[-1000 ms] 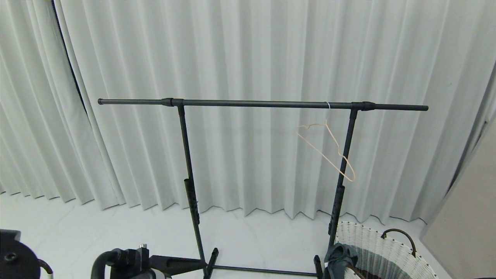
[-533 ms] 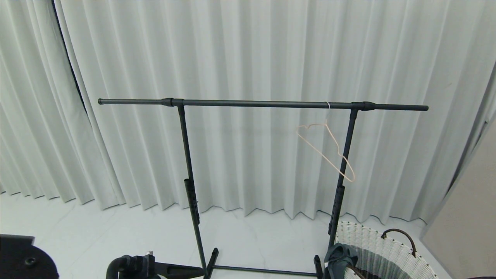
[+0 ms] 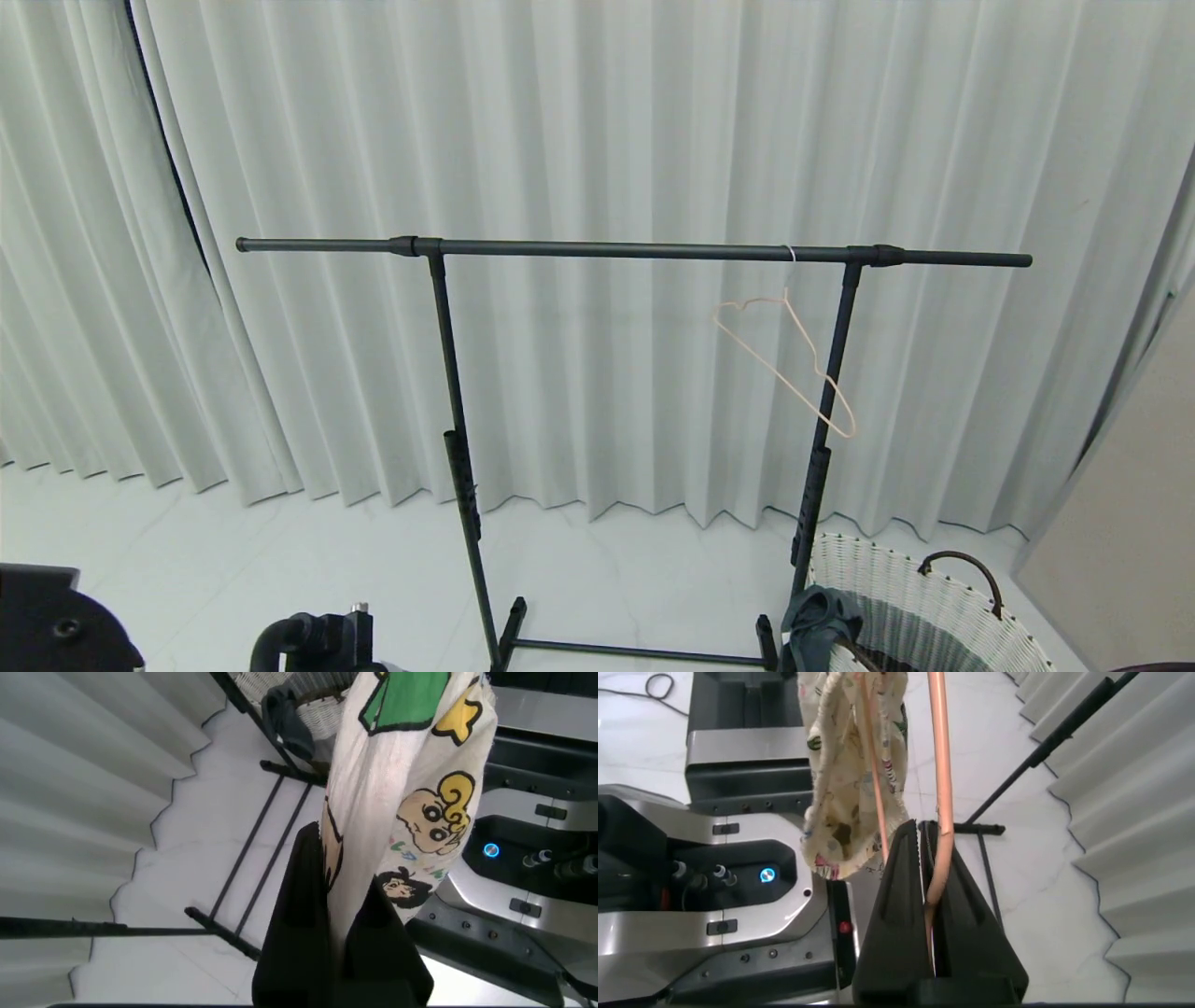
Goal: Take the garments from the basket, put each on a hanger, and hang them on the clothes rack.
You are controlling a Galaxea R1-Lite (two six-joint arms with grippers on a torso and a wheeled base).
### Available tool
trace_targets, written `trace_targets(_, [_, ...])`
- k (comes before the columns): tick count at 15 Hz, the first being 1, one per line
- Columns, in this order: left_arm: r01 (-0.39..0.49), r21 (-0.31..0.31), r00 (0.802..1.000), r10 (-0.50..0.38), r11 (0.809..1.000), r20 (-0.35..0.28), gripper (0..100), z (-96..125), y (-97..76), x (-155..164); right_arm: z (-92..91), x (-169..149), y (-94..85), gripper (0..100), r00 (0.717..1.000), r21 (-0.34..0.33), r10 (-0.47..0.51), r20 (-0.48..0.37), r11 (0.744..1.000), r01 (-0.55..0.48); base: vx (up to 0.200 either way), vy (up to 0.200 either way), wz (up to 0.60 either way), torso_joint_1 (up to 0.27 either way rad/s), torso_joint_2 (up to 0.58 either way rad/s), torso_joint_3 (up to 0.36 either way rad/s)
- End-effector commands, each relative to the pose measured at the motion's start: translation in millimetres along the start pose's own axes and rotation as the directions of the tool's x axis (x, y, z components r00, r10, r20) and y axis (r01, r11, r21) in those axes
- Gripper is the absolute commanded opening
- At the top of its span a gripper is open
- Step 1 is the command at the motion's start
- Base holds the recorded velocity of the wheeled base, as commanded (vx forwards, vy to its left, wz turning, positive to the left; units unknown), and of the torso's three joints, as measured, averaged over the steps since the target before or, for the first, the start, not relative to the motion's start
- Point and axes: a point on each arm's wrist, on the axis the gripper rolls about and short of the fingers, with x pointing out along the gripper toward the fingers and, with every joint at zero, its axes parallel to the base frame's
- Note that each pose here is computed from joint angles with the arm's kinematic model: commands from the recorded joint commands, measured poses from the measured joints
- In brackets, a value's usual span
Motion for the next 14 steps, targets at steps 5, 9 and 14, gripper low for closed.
trace_targets(5, [-0.137,-0.001,0.99,0.137,0.991,-0.042,0,-10,0.9,0,-3.0,-5,-12.9,100,0.989,0.035,-0.148,-0.025,0.988,0.149,0.0,0.0,0.0,0.0,0.0,0.0])
trace_targets(9, [-0.306,-0.021,0.951,0.304,0.952,-0.052,0,-12,6.5,-7,-12.1,-30,-42.3,100,0.924,0.163,-0.379,-0.045,0.91,0.381,0.0,0.0,0.0,0.0,0.0,0.0])
trace_targets(14, [-0.467,-0.136,0.873,0.48,0.874,0.085,0,13,36.6,-15,-11.4,-33,-44.9,100,0.913,0.323,-0.406,-0.041,0.86,0.397,0.0,0.0,0.0,0.0,0.0,0.0])
